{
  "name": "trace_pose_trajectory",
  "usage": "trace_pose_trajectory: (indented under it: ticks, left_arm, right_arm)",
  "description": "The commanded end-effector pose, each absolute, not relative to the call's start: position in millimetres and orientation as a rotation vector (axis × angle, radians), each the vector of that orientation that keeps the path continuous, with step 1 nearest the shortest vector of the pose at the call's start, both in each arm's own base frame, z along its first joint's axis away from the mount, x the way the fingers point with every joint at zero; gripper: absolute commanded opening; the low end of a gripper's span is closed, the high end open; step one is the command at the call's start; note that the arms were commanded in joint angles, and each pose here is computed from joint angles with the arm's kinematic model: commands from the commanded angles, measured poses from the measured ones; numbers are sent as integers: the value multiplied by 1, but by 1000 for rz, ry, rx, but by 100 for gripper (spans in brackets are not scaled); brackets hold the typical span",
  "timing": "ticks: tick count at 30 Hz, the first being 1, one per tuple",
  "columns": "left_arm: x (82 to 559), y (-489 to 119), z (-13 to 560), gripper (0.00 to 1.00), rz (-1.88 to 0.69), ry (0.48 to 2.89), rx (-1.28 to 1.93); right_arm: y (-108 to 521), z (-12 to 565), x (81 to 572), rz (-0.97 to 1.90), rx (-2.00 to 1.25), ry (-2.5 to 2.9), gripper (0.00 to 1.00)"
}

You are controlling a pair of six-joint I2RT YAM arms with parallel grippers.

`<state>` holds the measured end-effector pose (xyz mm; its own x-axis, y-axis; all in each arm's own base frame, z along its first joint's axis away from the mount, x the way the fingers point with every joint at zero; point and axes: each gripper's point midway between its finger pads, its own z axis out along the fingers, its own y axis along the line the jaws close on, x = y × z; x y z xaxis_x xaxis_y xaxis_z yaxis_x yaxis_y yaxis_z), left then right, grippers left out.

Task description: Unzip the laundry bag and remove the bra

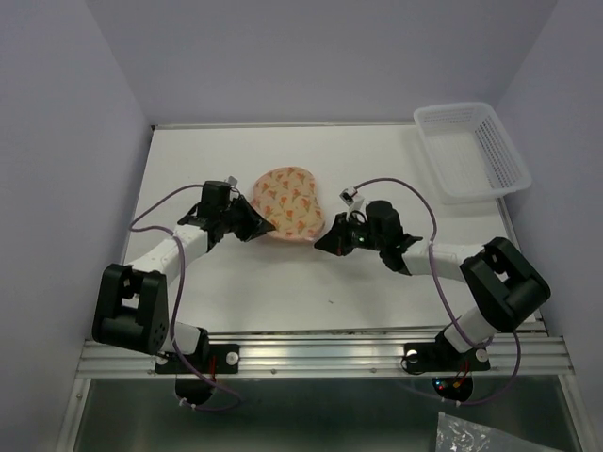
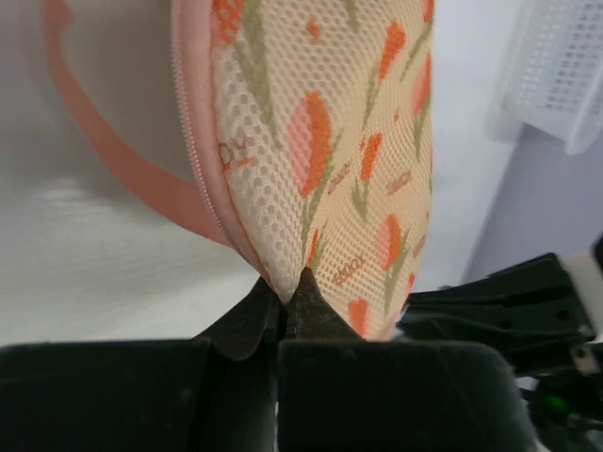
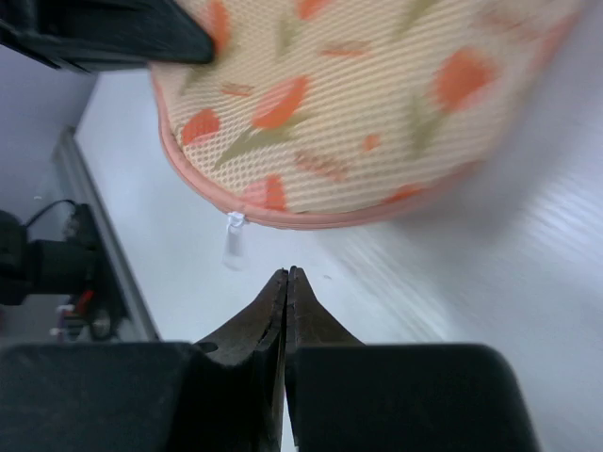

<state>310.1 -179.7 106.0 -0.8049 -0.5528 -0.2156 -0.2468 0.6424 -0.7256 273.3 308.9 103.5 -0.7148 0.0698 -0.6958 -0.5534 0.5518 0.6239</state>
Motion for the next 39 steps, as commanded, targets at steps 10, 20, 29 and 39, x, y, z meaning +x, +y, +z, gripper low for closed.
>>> trace_pose_trajectory:
  ticks: [10, 20, 29, 39]
  left_arm:
    - [365, -109, 108, 0, -744, 2327, -409]
    - [351, -109, 110, 0, -738, 2335, -691]
    - [304, -133, 116, 0, -764, 2315, -1142]
    - [290, -152, 141, 0, -774, 2253, -1160]
  right_arm:
    - [249, 75, 327, 965, -487, 2123, 1]
    - [289, 112, 303, 912, -665, 1951, 21]
    - [338, 142, 282, 791, -671, 1810, 48]
    - [356, 155, 284, 846, -538, 1819, 54]
